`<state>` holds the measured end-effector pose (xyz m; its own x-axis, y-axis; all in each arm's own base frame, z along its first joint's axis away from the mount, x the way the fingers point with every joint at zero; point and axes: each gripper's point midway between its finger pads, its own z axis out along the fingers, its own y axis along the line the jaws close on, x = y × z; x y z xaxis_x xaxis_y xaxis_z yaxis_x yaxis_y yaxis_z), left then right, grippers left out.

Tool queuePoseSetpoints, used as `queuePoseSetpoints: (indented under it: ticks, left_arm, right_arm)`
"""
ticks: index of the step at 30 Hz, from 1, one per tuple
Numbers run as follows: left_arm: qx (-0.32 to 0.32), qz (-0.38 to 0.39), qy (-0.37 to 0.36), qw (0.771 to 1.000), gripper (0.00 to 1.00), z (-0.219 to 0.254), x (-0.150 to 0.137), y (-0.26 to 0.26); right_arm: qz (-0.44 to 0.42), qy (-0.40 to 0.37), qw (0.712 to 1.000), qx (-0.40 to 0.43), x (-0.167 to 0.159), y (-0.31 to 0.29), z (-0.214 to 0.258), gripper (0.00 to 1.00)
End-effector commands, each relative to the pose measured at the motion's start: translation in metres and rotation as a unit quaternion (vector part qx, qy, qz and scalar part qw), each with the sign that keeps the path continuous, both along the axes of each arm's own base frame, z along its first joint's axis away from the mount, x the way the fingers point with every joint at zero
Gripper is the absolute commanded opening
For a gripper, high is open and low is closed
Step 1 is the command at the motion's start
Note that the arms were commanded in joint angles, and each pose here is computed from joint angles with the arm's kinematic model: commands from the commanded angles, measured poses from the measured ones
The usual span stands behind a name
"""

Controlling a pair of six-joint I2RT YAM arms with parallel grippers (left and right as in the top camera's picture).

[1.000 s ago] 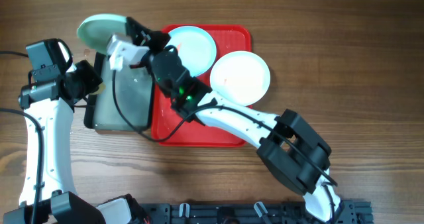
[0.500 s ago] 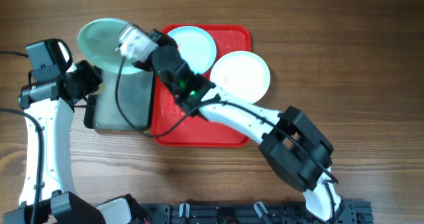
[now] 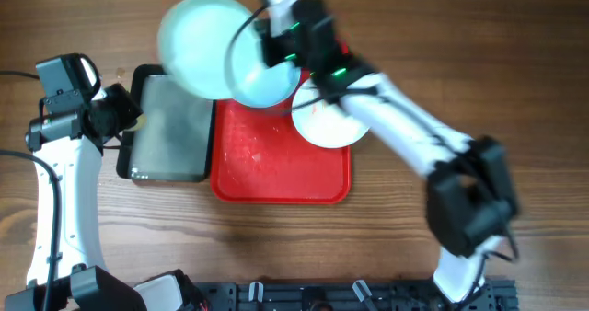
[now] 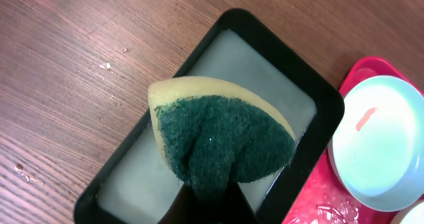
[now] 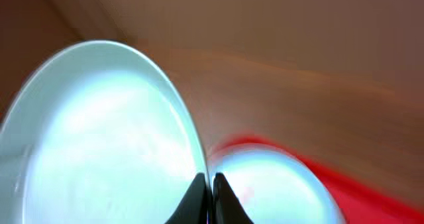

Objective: Clean dirty plates on tray and stack at the side
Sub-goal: 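Lift the light-blue plate off the red tray with right gripper, then set the light-blue plate on the table right of the tray, release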

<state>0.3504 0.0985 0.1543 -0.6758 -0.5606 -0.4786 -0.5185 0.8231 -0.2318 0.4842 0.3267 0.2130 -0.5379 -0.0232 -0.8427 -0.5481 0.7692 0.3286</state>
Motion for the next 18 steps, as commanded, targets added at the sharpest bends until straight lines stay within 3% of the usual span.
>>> queuePoseSetpoints:
  ticks: [1, 6, 11, 18]
  left_arm:
    - [0.001, 0.000, -0.015, 1.000, 0.04, 0.009, 0.005, -0.001]
    - [0.000, -0.025, -0.024, 0.999, 0.04, 0.011, 0.013, -0.015]
    - [0.002, -0.053, -0.027, 0.998, 0.04, 0.010, 0.021, -0.033]
    - [0.011, -0.101, -0.025, 0.995, 0.04, 0.003, 0.031, -0.058]
  right_arm:
    - [-0.045, 0.035, 0.997, 0.045, 0.004, -0.085, 0.054, 0.04]
    - [-0.171, 0.122, 0.978, 0.023, 0.006, -0.215, 0.036, 0.05]
    - [-0.291, 0.223, 0.930, 0.010, -0.012, -0.333, -0.008, 0.04]
    - [-0.388, 0.309, 0.866, -0.063, -0.046, -0.418, -0.065, 0.04]
